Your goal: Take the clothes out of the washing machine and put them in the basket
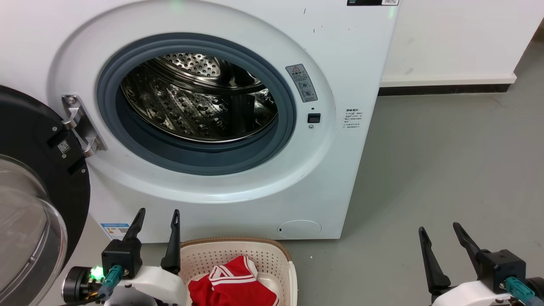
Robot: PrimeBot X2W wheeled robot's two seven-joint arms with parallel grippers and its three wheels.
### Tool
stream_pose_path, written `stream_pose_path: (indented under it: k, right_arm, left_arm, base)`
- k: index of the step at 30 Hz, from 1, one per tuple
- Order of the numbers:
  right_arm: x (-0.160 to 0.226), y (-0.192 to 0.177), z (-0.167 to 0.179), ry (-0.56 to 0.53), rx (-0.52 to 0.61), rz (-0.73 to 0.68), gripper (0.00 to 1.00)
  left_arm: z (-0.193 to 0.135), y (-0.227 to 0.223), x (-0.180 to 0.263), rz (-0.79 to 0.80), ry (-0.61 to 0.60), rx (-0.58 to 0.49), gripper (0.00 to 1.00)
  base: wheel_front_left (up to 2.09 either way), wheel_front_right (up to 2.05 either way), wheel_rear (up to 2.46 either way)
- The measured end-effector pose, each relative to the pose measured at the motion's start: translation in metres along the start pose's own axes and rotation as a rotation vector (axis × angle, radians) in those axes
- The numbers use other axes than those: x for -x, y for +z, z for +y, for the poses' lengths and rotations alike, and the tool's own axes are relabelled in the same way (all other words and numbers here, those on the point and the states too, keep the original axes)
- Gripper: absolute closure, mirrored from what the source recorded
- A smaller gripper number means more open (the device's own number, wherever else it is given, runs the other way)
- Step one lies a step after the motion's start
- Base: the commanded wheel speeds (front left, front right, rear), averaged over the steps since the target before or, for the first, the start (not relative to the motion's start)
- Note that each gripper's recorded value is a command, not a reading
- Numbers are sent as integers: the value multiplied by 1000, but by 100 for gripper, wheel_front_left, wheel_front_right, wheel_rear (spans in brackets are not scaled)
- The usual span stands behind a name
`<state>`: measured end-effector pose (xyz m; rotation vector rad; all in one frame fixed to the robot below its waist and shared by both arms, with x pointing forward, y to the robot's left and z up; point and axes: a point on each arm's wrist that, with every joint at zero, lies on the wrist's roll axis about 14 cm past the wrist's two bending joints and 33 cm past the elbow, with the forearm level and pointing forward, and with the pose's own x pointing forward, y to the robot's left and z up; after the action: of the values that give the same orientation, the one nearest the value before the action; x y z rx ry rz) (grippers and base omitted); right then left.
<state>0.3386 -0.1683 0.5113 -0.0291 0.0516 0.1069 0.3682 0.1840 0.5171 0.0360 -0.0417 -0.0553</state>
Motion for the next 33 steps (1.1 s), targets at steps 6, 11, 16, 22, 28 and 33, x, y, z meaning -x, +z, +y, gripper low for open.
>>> stream_pose_path:
  k: [6,11,16,22,28,33]
  right_arm:
    - [-1,-1,0,-2,-1,3,0]
    - [-1,-2,0,-1,-1,4,0]
    - [-1,-3,-1,-2,-2,8,100]
    - [2,-18,1,-1,-57,51,100]
    - [1,-21,-1,-6,-195,48,100]
    - [0,-23,-2,-10,-297,47,100]
  left_arm:
    - [0,-2,-2,6,2,5,0]
    - [-1,-4,-3,12,0,6,0]
    - [-1,-4,-4,7,-1,6,100]
    - [1,-27,4,88,17,62,100]
    - [7,-31,4,106,48,190,100]
    - [7,-31,4,108,61,293,100]
  base:
    - [0,0,0]
    - [0,0,0]
    - [0,0,0]
    - [0,0,0]
    - [0,0,0]
    - [0,0,0]
